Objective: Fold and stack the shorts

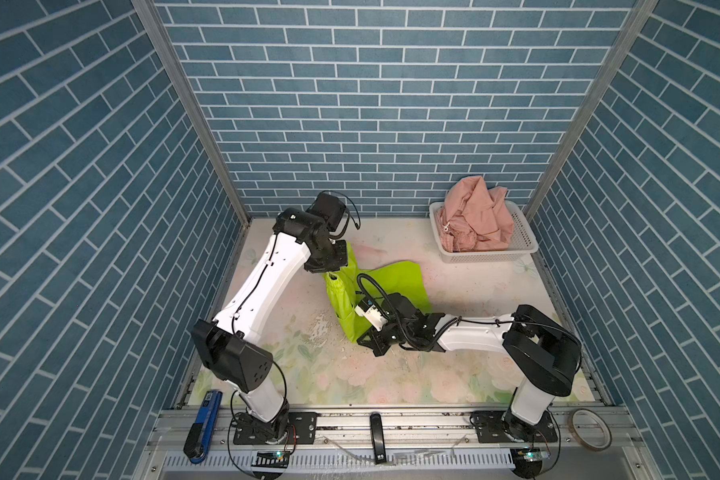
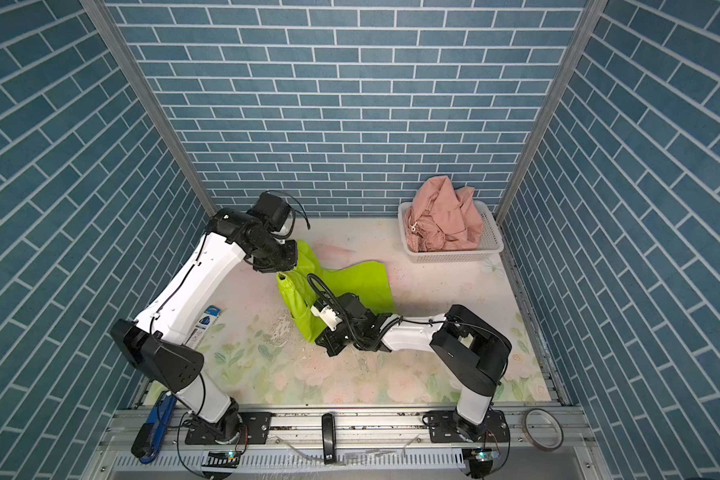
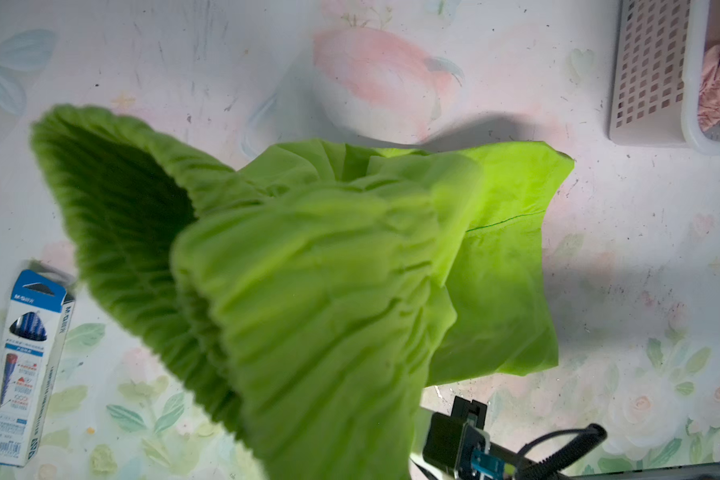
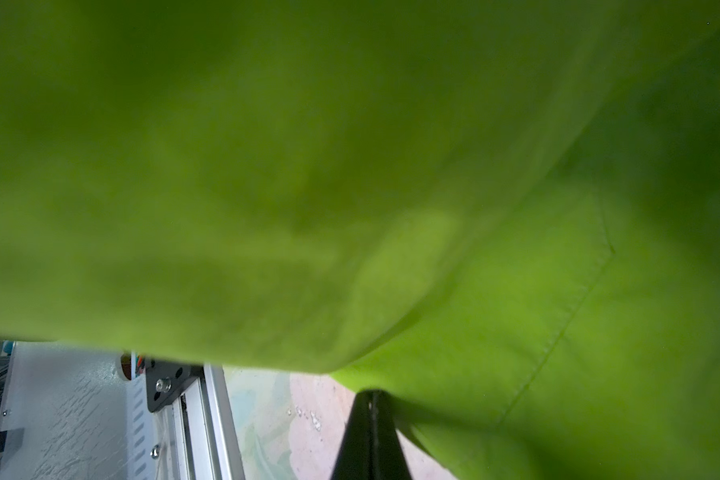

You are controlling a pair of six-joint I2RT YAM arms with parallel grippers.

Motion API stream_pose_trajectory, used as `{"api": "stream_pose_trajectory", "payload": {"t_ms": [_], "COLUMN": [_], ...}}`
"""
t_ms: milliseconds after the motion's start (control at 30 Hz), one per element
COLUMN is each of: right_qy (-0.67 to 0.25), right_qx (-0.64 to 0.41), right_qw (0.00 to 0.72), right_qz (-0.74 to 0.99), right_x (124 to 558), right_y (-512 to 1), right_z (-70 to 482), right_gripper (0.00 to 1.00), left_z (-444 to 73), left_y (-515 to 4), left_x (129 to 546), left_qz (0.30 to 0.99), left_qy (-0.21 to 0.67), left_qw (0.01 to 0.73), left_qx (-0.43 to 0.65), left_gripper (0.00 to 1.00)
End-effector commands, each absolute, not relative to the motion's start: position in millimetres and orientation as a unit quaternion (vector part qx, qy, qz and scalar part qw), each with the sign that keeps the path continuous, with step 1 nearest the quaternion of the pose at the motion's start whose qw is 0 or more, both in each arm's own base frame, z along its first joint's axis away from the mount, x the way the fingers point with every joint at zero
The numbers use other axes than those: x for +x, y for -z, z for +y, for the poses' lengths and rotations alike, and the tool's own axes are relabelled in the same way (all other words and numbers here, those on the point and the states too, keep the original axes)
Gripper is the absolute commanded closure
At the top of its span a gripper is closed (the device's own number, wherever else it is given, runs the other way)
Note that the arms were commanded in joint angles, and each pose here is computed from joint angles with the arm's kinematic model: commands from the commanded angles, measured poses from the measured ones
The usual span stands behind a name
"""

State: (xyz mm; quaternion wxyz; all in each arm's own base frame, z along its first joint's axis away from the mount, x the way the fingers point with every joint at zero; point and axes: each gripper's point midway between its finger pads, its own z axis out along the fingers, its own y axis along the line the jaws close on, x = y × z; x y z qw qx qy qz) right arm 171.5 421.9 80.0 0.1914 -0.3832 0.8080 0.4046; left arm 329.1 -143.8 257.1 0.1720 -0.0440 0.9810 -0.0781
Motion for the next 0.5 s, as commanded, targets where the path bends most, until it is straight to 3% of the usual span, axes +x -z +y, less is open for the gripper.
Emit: {"api": "stream_pose_trajectory", "payload": {"t_ms": [0,267,467], "right_qy": [-0.410,-0.395,-0.412], "right_qx": [-0.384,-0.388,-0.406], "right_qw": [0.173,0.174,0.116], "right_qz": [0.809,0.815,0.807], "right_x": [171,181,168], "right_y": [-76,-76,-56], "right_z": [431,440,466], "right_gripper": [1.00,1.00,1.00], "left_z": [-131,-112,-103], "left_y": [-257,-258,-262], "left_x": [329,326,328], "left_qz": [0.980,0.979,0.977], "left_qy": [0.079,0.072,0.074], "left_qw": [0.178,0.181,0.189], "left_qx": [-0.049,-0.057,-0.064], "left_gripper": [1.00,1.00,1.00]}}
